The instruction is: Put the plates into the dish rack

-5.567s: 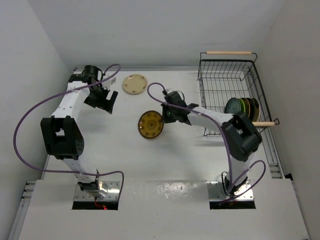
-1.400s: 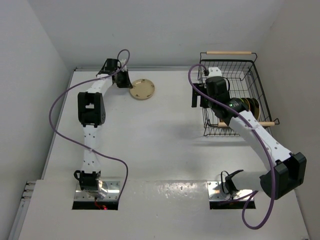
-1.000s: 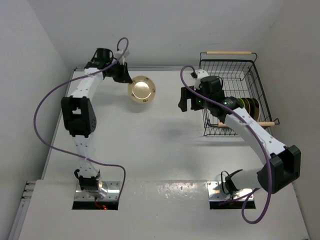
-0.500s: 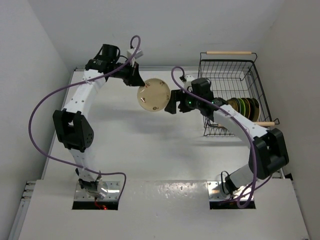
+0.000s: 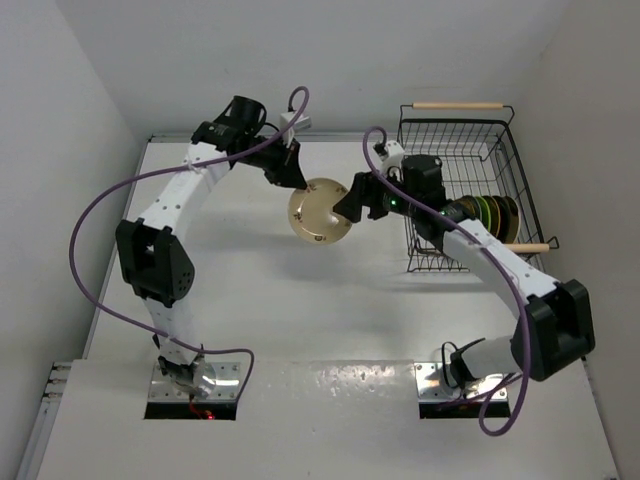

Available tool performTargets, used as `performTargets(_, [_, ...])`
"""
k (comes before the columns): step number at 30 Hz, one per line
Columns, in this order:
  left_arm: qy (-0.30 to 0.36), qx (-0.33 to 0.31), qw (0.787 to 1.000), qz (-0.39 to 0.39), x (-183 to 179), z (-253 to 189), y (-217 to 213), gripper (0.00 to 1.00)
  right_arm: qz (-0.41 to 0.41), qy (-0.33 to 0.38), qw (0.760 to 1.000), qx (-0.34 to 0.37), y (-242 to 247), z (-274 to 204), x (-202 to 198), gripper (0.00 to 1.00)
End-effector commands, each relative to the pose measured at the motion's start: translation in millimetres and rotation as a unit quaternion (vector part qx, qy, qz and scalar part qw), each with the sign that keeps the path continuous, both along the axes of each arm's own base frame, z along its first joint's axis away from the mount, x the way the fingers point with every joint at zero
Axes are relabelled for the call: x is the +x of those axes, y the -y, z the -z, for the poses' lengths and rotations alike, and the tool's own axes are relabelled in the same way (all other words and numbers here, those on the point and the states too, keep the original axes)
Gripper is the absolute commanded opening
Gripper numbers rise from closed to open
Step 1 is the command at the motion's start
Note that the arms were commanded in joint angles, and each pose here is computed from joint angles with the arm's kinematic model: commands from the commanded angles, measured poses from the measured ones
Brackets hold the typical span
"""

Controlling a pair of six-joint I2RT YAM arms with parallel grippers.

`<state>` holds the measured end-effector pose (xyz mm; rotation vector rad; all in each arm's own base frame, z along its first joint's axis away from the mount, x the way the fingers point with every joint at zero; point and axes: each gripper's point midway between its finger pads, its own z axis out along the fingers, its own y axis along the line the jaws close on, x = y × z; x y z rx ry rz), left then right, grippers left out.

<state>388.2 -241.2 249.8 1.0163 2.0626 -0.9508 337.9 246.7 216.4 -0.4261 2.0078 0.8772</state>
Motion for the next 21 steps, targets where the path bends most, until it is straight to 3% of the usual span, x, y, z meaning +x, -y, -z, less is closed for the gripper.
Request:
performTargets(1, [0.033,-0.025,0.999,0.026,-9.0,-31.0,9.1,0.00,0.038,-0.011,0.999,0.019,-4.2,0.5,27.4,0.80])
performTargets(2, [0.032,-0.029,0.999,0.030,-10.4,-32.0,10.2,0.00,0.043,-0.024,0.999,0.022,-5.3,7.3,31.5,0.71])
performTargets(4, [0.043,-0.033,0.998,0.040,-13.7,-39.4,10.4,0.00,0.046,-0.035,0.998,0.032,-10.9,10.7,39.0,0.62])
performTargets(7, [0.044,-0.045,0.996,0.056,-24.2,-48.0,11.6,0.00,0.042,-0.039,0.997,0.045,-16.7,7.6,41.0,0.38])
performTargets(8, [0.049,-0.044,0.996,0.059,-23.8,-47.9,11.5,0.00,0.039,-0.037,0.997,0.051,-17.9,3.7,40.2,0.28])
performTargets(9, [0.053,-0.045,0.996,0.059,-23.2,-51.0,11.7,0.00,0.039,-0.033,0.997,0.055,-18.2,1.2,40.2,0.10])
performTargets(10, [0.054,-0.042,0.996,0.056,-22.0,-50.2,10.9,0.00,0.037,-0.014,0.997,0.065,-17.9,-13.0,39.2,0.00])
performTargets(12, [0.067,-0.014,0.997,0.029,-11.6,-46.5,3.5,0.04,0.047,0.010,0.997,0.066,-12.1,-24.6,36.8,0.00])
performTargets(13, [0.070,-0.001,0.998,0.010,-6.1,-46.3,-0.5,0.18,0.048,0.025,0.996,0.068,-10.0,-34.9,34.1,0.00])
performTargets(14, [0.069,0.014,0.997,-0.013,1.8,-43.1,-5.0,0.59,0.071,0.054,0.995,0.053,1.5,-43.6,35.7,0.00])
performTargets(16, [0.090,0.069,0.991,-0.077,24.2,-38.3,-24.7,0.96,0.093,0.068,0.993,0.034,12.7,-49.6,34.8,0.00])
performTargets(18, [0.104,0.128,0.974,-0.158,46.8,-34.0,-50.9,1.00,0.171,0.122,0.978,-0.011,48.2,-75.6,42.3,0.00])
performTargets(20, [0.122,0.158,0.954,-0.224,63.9,-44.1,-73.8,1.00,0.268,0.132,0.949,-0.098,99.7,-74.9,43.6,0.00])
performTargets(21, [0.130,0.194,0.933,-0.275,75.9,-42.8,-98.3,1.00,0.289,0.155,0.937,-0.122,115.3,-91.5,45.4,0.00])
